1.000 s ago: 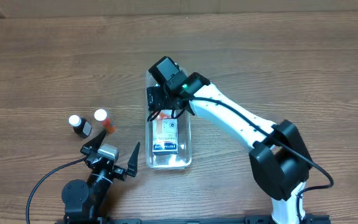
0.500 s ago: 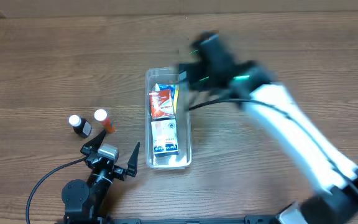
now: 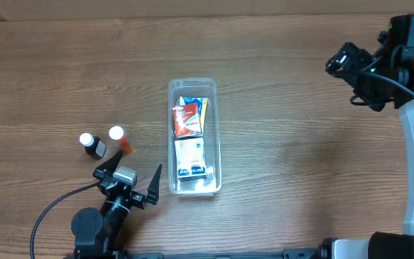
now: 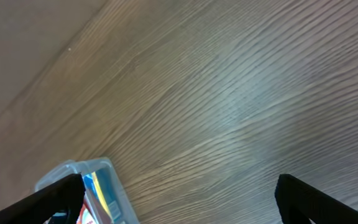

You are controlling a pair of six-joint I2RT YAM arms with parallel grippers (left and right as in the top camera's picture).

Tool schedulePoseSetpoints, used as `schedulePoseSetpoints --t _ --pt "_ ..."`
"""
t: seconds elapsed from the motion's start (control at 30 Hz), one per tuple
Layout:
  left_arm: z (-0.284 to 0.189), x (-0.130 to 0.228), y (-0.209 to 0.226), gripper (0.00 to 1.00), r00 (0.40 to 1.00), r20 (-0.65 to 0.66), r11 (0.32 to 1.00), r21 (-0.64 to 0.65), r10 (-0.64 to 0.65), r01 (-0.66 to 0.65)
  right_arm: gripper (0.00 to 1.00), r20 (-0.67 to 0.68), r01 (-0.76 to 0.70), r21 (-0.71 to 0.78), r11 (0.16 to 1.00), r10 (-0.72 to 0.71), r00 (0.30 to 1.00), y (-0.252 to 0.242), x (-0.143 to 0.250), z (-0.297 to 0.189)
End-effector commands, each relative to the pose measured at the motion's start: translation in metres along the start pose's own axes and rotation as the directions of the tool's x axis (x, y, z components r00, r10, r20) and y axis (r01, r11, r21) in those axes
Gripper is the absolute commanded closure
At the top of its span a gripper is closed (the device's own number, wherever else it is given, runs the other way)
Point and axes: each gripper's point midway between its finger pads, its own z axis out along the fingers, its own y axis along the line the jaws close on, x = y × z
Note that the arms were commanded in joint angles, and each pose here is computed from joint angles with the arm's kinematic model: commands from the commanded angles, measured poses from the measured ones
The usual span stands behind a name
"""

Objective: Pack container
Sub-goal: 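Reach the left gripper to the dark medicine bottle and grasp it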

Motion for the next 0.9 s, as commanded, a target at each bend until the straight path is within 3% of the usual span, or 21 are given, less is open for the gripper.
schedulePoseSetpoints --t 0.0,0.1,0.27,0.4,0.5,0.63,0.73,0.77,0.87 --pt "0.000 -0.002 -0.008 0.00 0.999 0.012 0.998 0.047 -0.031 0.031 0.00 -0.008 -0.002 -0.040 0.999 0.002 1.000 0.006 0.000 -0.003" --pt "-0.001 -0.013 -0.008 0.00 0.998 0.056 0.998 0.046 -0.034 0.032 0.00 -0.010 -0.003 -0.038 0.999 0.003 1.000 0.006 0.000 -0.003" --pt "-0.008 -0.041 -0.001 0.00 0.978 0.110 0.984 0.018 -0.179 0.179 0.00 -0.018 -0.005 -0.033 0.999 0.004 1.000 0.005 0.002 -0.003" --pt "-0.030 -0.090 0.012 0.00 0.957 0.195 0.972 -0.058 -0.214 0.229 0.00 -0.018 -0.005 -0.034 0.999 0.004 1.000 0.005 0.002 -0.003" --pt "-0.050 -0.126 0.037 0.00 0.943 0.235 0.936 -0.208 -0.235 0.285 0.00 -0.018 -0.005 -0.034 0.999 0.005 1.000 0.005 0.002 -0.003" --pt "-0.050 -0.142 0.059 0.00 0.956 0.114 0.890 -0.349 -0.269 0.292 0.00 -0.017 -0.005 -0.034 0.999 0.005 1.000 0.005 0.002 -0.003" --pt "-0.037 -0.147 0.076 0.00 0.969 -0.056 0.881 -0.432 -0.242 0.195 0.00 -0.017 -0.005 -0.034 0.999 0.004 1.000 0.005 0.002 -0.003" --pt "-0.025 -0.149 0.089 0.00 0.954 -0.158 0.864 -0.481 -0.253 0.150 0.00 -0.017 -0.005 -0.034 0.999 0.004 1.000 0.005 0.002 -0.003" --pt "0.004 -0.146 0.100 0.00 0.907 -0.317 0.875 -0.473 -0.279 0.104 0.00 -0.017 -0.005 -0.034 0.999 0.004 1.000 0.005 0.002 -0.003"
